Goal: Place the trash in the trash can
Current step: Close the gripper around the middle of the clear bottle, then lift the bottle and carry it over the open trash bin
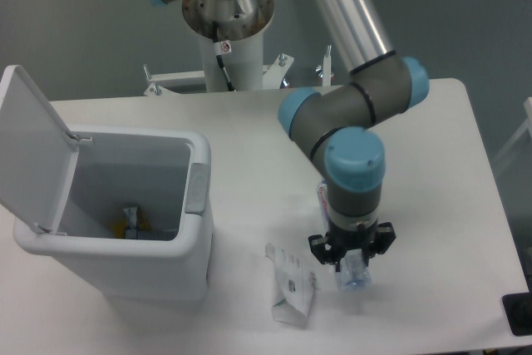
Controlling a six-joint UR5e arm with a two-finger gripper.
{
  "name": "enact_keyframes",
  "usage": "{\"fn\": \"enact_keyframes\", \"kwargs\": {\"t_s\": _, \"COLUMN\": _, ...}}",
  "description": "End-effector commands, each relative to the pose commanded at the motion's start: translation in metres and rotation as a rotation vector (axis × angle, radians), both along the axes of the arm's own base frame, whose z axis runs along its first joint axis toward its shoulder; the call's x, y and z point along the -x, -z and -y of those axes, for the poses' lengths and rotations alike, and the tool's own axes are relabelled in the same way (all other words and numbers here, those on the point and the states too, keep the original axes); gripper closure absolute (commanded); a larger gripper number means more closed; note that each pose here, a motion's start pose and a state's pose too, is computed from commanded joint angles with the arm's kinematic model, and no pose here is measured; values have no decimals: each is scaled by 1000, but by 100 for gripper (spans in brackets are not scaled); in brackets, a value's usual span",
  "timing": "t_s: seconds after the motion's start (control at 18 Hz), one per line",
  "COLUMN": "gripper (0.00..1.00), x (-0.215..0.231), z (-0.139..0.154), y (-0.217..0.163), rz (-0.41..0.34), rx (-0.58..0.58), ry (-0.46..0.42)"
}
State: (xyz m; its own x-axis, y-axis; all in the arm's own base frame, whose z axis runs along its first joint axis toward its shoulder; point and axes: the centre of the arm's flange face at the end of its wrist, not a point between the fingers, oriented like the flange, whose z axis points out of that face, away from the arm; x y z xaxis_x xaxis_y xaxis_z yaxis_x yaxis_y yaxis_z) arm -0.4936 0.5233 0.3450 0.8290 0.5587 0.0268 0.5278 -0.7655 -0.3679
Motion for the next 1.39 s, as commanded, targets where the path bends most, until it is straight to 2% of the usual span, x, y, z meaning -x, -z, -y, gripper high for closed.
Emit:
{"fn": "enact_keyframes", "kwargs": {"t_s": 0.33, "gripper": 81, "x": -3, "z": -1, "y": -103, "rz": 20, "rx": -305, "ry": 59}}
{"fn": "enact_keyframes", "kwargs": {"t_s": 0.56, "gripper": 81, "x": -21, "z": -4, "y": -158, "rz": 17, "rx": -441, "ry": 121}}
{"fn": "enact_keyframes", "kwargs": {"t_s": 0.78, "gripper": 81, "x": -47, "z": -3, "y": -209, "rz": 52, "rx": -588, "ry": 198}}
{"fn": "enact_keyframes", "kwargs": {"t_s": 1.11, "gripper": 81, "x": -95, "z": -7, "y": -257, "rz": 108, "rx": -731, "ry": 320}}
{"fn": "enact_keyframes", "kwargs": {"t_s": 1.39, "gripper": 81, "x": -136, "z": -22, "y": -275, "rz": 162, "rx": -782, "ry": 394}}
